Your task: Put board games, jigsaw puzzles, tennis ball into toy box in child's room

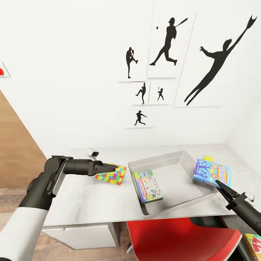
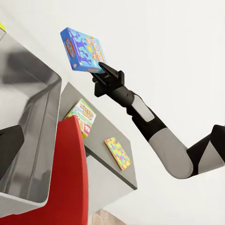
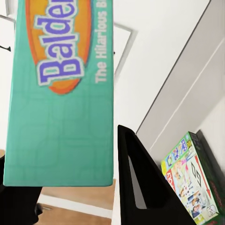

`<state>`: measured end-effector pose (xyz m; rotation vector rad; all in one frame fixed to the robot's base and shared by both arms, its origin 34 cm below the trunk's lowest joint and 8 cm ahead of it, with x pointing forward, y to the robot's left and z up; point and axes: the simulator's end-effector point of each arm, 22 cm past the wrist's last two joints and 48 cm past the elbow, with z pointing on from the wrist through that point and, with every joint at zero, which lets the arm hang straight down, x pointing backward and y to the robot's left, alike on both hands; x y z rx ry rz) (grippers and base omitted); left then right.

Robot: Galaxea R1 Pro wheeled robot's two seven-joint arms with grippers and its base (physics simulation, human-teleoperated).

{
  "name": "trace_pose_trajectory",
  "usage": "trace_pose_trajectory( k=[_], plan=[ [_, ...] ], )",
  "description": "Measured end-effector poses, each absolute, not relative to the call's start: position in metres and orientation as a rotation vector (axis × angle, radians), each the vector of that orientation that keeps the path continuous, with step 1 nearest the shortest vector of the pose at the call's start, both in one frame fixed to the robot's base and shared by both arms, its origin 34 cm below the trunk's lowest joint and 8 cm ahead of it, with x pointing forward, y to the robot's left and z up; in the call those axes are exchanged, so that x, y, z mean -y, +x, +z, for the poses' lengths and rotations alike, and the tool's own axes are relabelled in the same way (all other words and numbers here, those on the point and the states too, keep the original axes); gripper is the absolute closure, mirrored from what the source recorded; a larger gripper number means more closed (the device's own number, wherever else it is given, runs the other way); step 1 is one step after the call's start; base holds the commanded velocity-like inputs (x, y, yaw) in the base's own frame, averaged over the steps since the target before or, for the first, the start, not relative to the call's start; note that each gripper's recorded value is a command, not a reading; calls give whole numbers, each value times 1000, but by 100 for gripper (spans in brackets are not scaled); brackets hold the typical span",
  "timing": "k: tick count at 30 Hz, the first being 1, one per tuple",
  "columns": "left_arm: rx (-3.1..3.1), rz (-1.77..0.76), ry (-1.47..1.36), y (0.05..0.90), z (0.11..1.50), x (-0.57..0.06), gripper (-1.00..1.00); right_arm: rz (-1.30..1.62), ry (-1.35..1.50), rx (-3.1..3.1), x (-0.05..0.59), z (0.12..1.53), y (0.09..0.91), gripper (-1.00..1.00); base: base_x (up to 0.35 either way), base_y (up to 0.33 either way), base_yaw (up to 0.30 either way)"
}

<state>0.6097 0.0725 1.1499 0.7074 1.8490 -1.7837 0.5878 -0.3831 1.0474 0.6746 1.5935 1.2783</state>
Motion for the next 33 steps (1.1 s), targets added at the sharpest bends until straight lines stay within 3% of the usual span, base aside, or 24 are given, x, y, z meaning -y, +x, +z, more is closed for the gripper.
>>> trace_pose_trajectory(
  k=[12, 24, 33],
  plan=[
    [-1850, -1781, 704, 611, 1150, -74, -100, 1278, 658, -1700, 358, 1030, 597, 100, 0, 0, 0],
    [-1852, -1776, 700, 612, 1150, -77, -100, 1216, 685, -1942, 310, 1000, 703, 100, 0, 0, 0],
    [-1852, -1774, 700, 612, 1150, -78, -100, 1130, 719, -2138, 289, 966, 728, 100, 0, 0, 0]
  ],
)
